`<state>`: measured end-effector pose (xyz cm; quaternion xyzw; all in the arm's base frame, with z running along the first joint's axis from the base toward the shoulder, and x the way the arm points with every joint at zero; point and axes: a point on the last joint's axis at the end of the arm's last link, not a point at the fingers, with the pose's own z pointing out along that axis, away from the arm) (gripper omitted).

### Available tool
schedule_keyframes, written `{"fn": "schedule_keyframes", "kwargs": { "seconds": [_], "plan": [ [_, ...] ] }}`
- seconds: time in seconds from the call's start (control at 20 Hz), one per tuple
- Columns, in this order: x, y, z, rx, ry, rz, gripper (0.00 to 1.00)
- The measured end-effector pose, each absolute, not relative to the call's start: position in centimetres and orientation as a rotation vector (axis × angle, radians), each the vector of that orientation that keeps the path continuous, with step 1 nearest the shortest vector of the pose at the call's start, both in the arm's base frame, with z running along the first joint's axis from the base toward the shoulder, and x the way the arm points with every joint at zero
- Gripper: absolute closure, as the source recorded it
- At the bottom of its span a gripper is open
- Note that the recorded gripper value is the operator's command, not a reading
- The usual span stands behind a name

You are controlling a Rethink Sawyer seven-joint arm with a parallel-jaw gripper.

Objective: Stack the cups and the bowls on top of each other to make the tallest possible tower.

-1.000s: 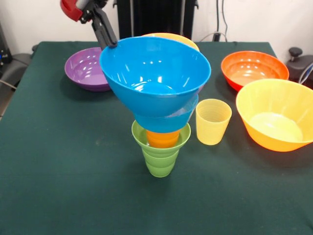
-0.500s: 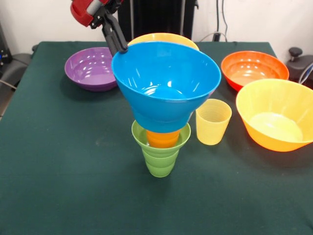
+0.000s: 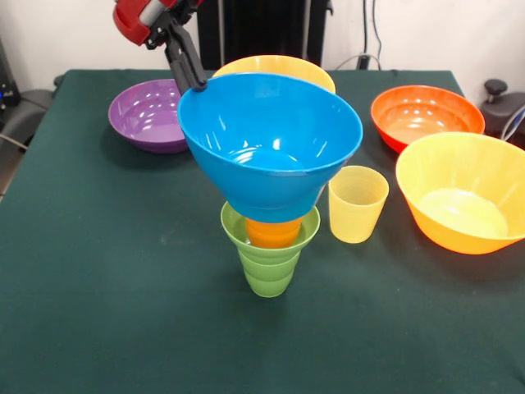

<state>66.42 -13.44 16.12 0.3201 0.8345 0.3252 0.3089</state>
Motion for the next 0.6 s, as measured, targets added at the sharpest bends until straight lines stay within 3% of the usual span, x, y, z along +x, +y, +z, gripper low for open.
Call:
{"fn": "schedule_keyframes", "kwargs": {
  "seconds": [0.6],
  "plan": [
    [66.03,-13.68,15.87,0.851,2.214,0.848,1.00]
  ]
}}
